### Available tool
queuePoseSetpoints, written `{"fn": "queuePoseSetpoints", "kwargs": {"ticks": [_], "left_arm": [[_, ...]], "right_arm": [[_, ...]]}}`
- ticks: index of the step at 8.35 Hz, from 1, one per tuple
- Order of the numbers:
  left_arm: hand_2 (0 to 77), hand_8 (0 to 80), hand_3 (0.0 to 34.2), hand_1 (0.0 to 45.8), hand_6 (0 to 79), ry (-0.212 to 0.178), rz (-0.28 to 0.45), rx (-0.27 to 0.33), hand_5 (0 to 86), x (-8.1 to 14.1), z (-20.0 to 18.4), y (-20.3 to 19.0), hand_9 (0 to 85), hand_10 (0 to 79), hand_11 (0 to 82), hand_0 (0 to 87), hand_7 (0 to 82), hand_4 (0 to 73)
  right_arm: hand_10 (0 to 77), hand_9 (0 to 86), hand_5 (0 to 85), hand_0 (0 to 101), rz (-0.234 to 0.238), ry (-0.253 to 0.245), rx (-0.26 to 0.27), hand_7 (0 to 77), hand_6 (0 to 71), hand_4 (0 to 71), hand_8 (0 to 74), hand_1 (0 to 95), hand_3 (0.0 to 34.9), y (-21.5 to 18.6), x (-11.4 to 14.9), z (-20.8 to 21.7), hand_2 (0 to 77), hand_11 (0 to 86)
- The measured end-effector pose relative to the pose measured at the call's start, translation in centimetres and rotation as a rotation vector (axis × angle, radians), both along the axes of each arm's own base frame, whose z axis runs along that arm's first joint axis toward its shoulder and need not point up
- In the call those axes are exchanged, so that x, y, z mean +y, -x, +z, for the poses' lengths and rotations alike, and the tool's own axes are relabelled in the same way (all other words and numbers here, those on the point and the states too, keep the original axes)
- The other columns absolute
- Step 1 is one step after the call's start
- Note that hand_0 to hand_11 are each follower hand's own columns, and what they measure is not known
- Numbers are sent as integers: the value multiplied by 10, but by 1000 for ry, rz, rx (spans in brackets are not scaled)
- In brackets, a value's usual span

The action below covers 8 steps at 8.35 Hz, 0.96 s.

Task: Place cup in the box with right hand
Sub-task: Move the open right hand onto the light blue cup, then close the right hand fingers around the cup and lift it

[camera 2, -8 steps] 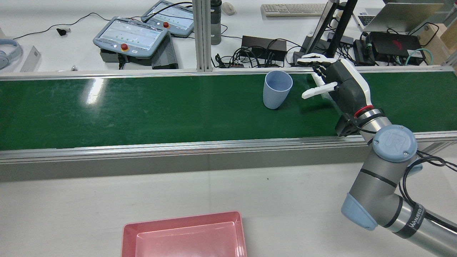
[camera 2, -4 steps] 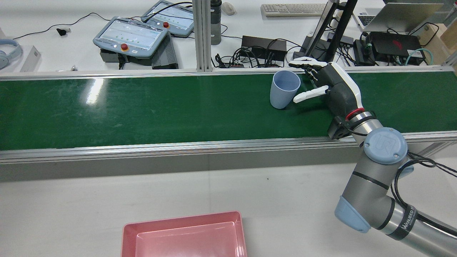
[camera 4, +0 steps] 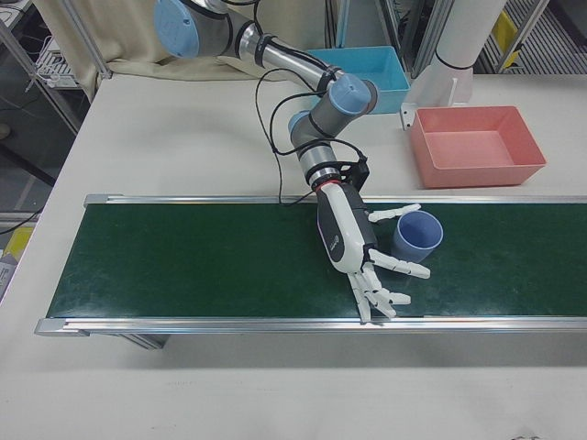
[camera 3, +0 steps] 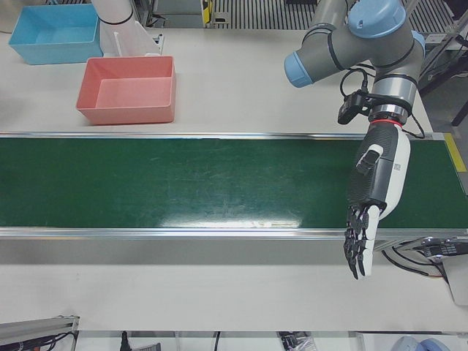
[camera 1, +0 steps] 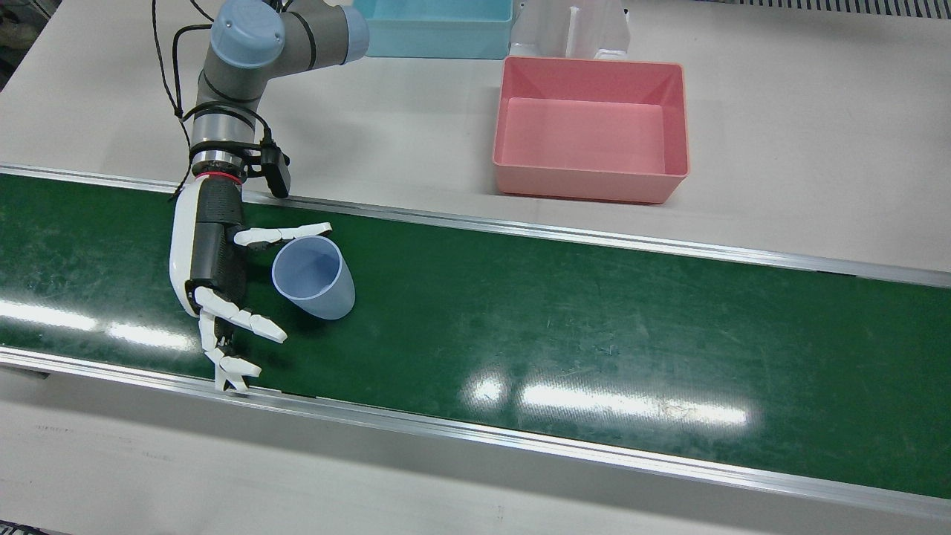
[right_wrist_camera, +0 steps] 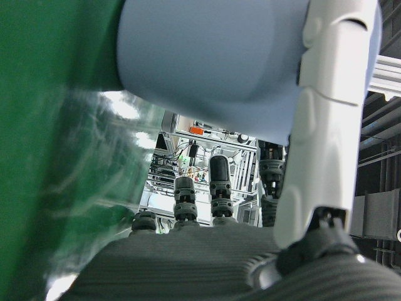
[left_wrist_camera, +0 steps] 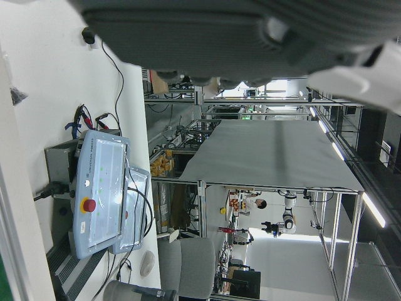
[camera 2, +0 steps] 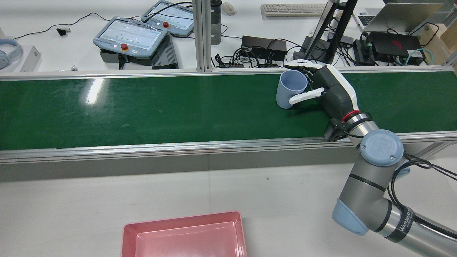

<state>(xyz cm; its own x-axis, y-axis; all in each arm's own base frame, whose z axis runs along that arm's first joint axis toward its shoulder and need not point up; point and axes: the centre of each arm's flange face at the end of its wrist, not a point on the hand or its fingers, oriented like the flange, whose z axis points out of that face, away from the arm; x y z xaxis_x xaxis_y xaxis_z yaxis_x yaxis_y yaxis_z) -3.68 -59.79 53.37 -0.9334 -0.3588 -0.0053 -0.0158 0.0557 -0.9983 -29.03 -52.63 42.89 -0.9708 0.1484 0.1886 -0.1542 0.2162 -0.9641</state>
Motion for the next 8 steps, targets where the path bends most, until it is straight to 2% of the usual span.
{"fn": "queuePoseSetpoints", "kwargs": {"ticks": [3, 4, 5, 6, 7, 8], "left_arm": [[5, 0, 0, 5, 0, 0, 0, 0, 0, 0, 0, 0, 0, 0, 0, 0, 0, 0], [5, 0, 0, 5, 0, 0, 0, 0, 0, 0, 0, 0, 0, 0, 0, 0, 0, 0], [5, 0, 0, 5, 0, 0, 0, -1, 0, 0, 0, 0, 0, 0, 0, 0, 0, 0], [5, 0, 0, 5, 0, 0, 0, -1, 0, 0, 0, 0, 0, 0, 0, 0, 0, 0], [5, 0, 0, 5, 0, 0, 0, 0, 0, 0, 0, 0, 0, 0, 0, 0, 0, 0], [5, 0, 0, 5, 0, 1, 0, 0, 0, 0, 0, 0, 0, 0, 0, 0, 0, 0]], "right_arm": [[22, 175, 65, 659, -5, -9, -9, 355, 93, 284, 82, 125, 92, 6, -1, -8, 5, 44], [22, 196, 71, 649, -5, -12, -12, 393, 93, 295, 98, 229, 96, 7, -1, -10, 11, 60], [120, 425, 131, 523, -2, -14, -16, 496, 169, 256, 256, 251, 93, 7, -2, -12, 0, 196], [120, 425, 196, 661, 3, -17, -21, 654, 191, 256, 256, 262, 98, 8, -3, -15, 0, 196], [229, 518, 196, 661, 6, -23, -29, 714, 284, 256, 338, 262, 98, 9, -4, -20, 0, 295], [284, 616, 180, 800, 8, -34, -43, 693, 322, 305, 436, 311, 104, 10, -5, -29, 0, 415]]}}
